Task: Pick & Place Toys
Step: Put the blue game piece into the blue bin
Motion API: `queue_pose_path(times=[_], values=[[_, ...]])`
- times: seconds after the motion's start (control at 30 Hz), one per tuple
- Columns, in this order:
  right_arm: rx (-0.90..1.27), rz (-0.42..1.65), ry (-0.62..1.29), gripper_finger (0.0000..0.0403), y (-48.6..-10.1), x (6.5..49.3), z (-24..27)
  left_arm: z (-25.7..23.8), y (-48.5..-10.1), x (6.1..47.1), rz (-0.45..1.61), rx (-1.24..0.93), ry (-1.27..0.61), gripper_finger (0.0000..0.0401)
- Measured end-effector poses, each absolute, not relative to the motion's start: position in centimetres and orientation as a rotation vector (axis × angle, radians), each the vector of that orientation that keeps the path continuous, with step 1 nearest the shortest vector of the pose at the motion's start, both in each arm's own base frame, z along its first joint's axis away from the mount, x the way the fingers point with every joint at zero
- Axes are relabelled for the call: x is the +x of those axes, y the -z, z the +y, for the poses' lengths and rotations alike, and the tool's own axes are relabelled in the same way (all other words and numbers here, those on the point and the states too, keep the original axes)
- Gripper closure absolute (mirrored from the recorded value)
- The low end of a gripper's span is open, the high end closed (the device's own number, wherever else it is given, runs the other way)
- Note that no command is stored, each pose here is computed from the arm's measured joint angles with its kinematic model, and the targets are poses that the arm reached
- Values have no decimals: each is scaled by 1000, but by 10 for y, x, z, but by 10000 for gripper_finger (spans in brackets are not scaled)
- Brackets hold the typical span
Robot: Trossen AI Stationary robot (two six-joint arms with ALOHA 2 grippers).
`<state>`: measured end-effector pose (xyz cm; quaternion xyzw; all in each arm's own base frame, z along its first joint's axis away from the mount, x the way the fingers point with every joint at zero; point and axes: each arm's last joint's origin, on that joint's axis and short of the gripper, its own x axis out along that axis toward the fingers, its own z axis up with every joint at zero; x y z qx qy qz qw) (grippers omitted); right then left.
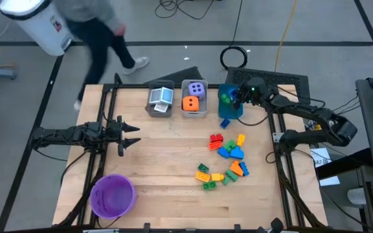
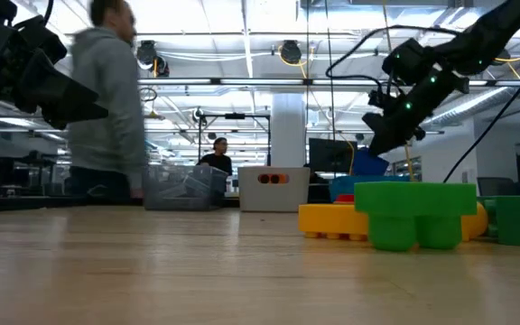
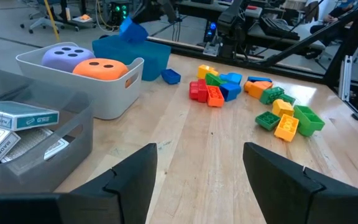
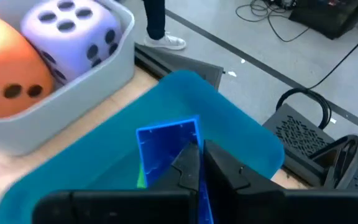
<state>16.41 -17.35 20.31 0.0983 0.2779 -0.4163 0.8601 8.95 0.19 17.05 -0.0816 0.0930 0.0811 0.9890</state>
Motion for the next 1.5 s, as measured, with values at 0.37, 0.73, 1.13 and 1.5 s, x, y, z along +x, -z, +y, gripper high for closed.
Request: queue_pose_path(times=[0.37, 0.73, 1.13, 1.5], values=[[207, 597, 877, 399, -178, 165, -176, 2, -171, 90, 187, -164, -163, 155], [185, 547, 882, 399, -181, 167, -179, 2, -171, 90, 187, -164, -163, 155], [190, 555, 881, 399, -163, 177, -189, 2, -171, 90, 187, -164, -163, 155], [190, 554, 881, 386, -163, 177, -189, 2, -171, 90, 187, -164, -162, 155]])
